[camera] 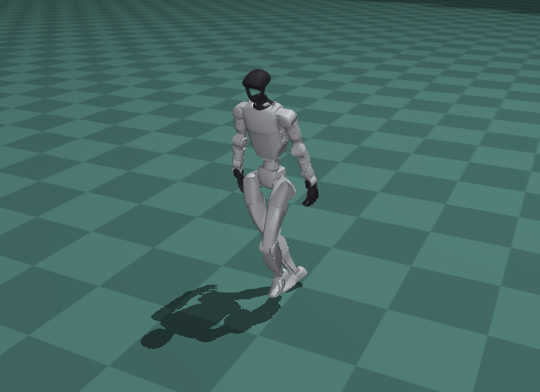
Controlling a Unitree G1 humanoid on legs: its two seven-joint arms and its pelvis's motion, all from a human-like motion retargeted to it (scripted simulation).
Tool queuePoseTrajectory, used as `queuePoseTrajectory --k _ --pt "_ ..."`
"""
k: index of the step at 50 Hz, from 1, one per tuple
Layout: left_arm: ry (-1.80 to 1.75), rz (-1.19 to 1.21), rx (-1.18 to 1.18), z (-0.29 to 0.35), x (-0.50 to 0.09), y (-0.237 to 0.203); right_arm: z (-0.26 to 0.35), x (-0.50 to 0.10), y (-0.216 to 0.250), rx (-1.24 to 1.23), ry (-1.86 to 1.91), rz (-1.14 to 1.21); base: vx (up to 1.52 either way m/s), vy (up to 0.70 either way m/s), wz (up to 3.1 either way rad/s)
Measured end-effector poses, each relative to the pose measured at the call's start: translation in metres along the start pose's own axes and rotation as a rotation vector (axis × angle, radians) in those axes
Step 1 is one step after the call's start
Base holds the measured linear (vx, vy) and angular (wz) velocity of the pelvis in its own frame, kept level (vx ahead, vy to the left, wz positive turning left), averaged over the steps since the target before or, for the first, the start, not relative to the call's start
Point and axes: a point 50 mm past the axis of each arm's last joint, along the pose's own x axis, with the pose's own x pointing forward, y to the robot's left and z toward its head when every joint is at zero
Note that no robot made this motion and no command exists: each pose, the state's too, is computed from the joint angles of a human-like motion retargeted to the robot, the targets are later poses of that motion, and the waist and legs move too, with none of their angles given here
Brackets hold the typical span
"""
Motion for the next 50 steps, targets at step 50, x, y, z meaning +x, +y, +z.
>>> queuePoseTrajectory --k 50 --pt "-0.157 0.268 0.345 0.063 -0.009 0.019 -0.078 -0.008 0.001 0.101 0.249 0.274 1.16 0.09 0.01"
